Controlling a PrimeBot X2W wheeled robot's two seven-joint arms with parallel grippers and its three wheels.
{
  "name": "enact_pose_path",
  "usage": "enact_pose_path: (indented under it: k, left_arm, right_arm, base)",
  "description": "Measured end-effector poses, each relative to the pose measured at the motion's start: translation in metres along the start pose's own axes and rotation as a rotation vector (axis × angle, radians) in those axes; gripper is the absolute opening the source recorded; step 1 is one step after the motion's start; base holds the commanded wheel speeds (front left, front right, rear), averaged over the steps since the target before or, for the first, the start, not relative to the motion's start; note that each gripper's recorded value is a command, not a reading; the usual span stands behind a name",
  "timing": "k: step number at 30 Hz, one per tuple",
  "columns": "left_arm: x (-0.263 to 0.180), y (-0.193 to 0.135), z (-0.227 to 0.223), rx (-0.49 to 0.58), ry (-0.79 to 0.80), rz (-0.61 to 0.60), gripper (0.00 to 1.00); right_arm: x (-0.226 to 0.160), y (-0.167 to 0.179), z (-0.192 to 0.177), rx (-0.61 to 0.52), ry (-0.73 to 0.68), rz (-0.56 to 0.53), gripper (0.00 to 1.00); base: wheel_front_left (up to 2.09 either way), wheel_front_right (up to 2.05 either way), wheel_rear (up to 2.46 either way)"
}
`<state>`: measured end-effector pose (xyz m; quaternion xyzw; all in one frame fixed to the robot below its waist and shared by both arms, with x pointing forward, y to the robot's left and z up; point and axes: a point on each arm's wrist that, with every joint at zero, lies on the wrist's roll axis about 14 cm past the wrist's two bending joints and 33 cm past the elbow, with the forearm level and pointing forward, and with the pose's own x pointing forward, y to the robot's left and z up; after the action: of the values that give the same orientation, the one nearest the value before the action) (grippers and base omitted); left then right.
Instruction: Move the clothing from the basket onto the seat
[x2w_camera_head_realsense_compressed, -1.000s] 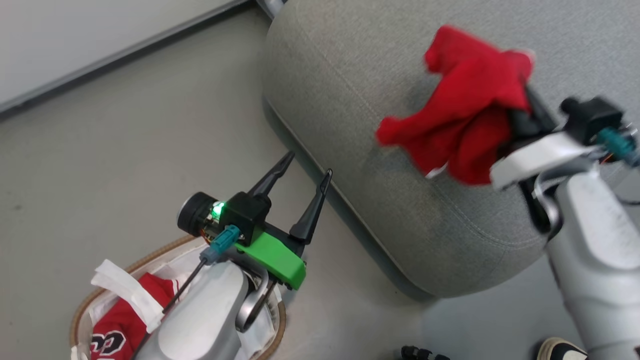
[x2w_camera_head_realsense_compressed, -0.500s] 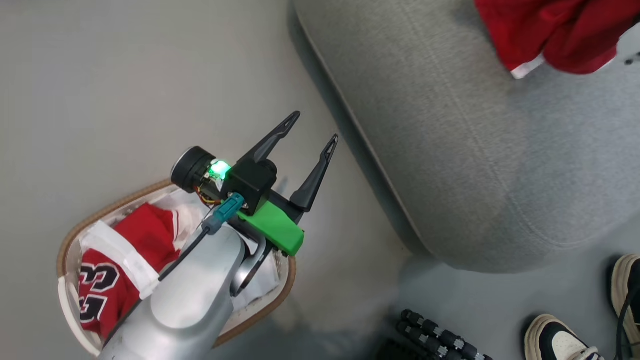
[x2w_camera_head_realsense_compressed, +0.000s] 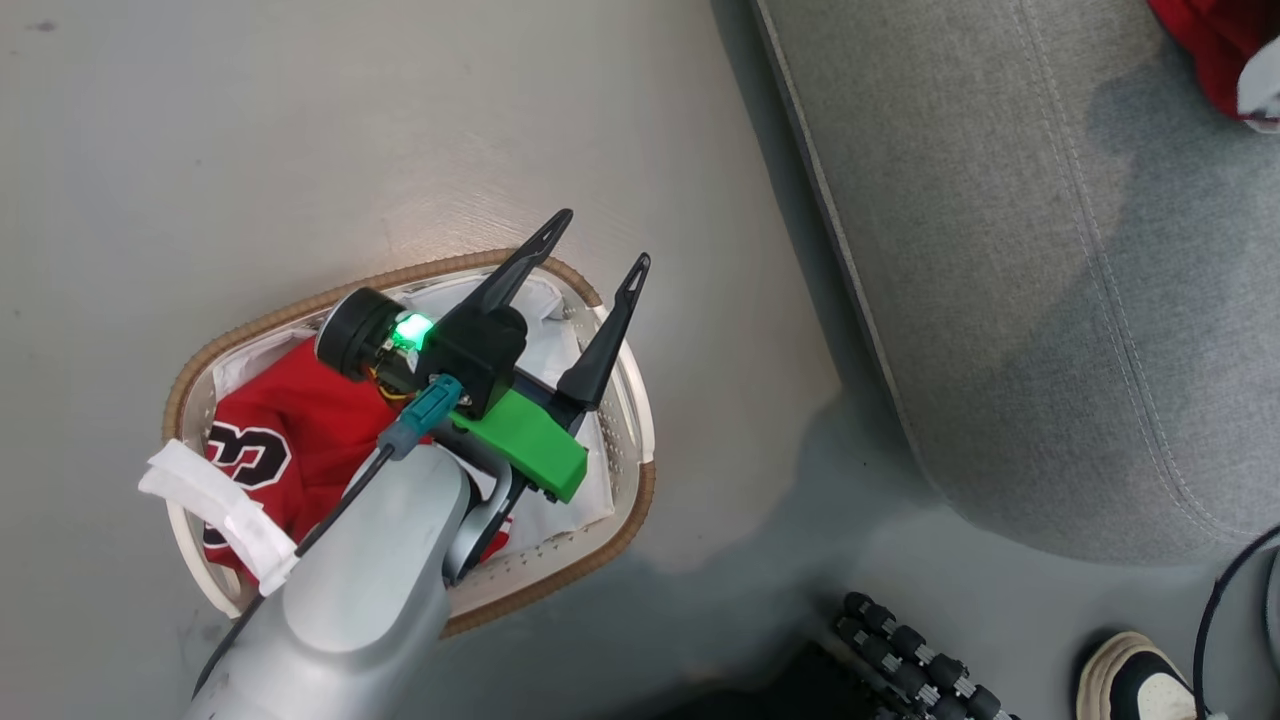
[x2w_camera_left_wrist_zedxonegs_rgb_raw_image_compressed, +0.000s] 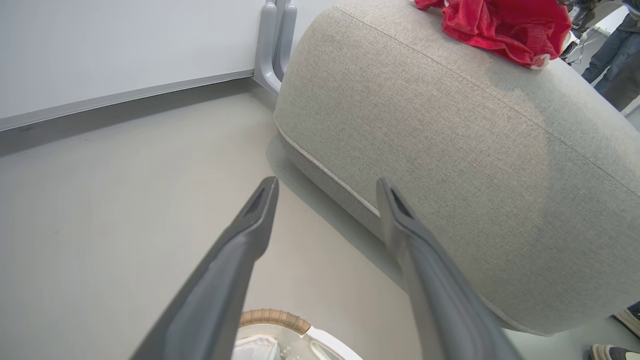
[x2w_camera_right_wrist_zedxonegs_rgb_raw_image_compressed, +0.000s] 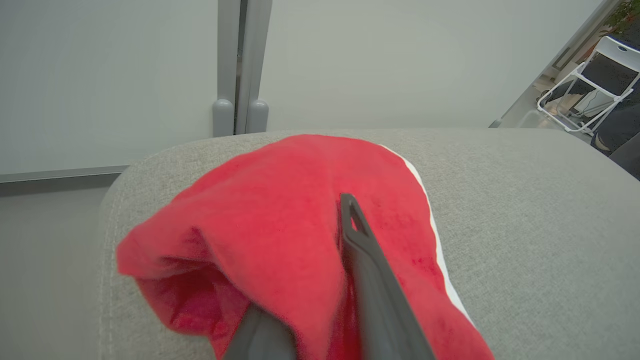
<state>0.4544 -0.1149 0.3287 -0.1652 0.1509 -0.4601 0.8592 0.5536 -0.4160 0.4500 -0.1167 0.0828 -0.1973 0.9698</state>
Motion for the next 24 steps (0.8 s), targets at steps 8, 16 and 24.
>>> enact_pose_path:
  k: [8,16,24]
  left_arm:
    - [-0.01,0.006,0.009,0.01,-0.002,0.05,1.0]
    - [-0.025,0.009,0.034,0.025,-0.037,0.131,1.0]
    - [-0.062,0.029,0.07,0.08,-0.104,0.295,1.0]
  right_arm:
    - [-0.044,-0.012,-0.037,0.016,0.082,-0.022,1.0]
    - [-0.09,-0.023,-0.035,0.008,0.081,0.006,1.0]
    - [-0.116,-0.001,0.005,0.116,-0.045,0.074,1.0]
  base:
    - [0.0,0.0,0.0]
    - [0.0,0.0,0.0]
    - [0.0,0.0,0.0]
